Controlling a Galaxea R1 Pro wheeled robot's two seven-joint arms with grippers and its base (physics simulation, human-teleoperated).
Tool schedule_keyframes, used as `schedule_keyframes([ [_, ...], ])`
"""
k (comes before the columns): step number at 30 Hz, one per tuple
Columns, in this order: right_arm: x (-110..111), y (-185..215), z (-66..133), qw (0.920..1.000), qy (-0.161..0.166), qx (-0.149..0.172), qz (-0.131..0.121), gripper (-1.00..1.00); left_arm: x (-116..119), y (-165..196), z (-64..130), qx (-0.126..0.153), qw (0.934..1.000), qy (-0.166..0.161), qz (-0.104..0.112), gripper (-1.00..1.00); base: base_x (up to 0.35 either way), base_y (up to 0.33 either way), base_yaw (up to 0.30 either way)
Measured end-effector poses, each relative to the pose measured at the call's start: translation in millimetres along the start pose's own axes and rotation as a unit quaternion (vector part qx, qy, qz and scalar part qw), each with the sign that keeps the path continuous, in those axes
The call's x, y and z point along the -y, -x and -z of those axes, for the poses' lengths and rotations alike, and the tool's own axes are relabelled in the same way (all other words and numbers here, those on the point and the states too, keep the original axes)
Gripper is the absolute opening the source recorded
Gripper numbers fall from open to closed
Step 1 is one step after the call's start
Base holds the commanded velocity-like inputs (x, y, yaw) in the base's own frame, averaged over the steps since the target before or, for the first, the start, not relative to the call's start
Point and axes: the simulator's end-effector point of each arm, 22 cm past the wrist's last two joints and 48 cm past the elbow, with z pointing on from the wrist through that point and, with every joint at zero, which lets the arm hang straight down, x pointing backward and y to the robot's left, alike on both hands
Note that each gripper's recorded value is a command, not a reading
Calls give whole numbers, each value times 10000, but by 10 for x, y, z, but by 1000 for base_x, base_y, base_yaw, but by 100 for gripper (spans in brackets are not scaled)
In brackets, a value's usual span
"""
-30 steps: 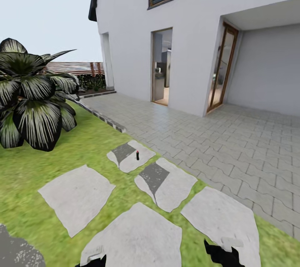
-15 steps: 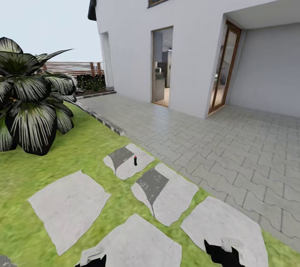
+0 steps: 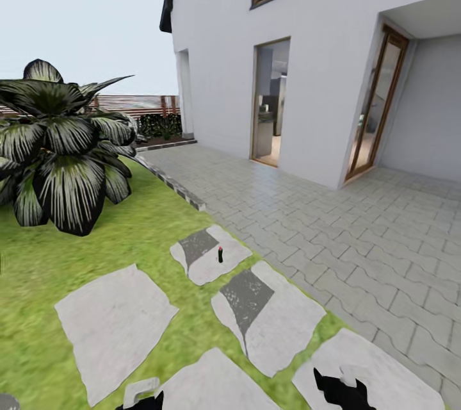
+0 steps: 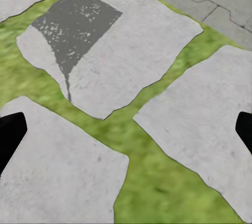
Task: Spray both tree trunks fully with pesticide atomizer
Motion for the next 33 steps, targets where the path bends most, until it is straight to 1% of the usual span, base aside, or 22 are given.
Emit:
schedule_keyframes([
  [33,3,0,0,10000,-3,0,-3,100,5,-1,0,-1,10000,-3,1,100,322,-109,9],
])
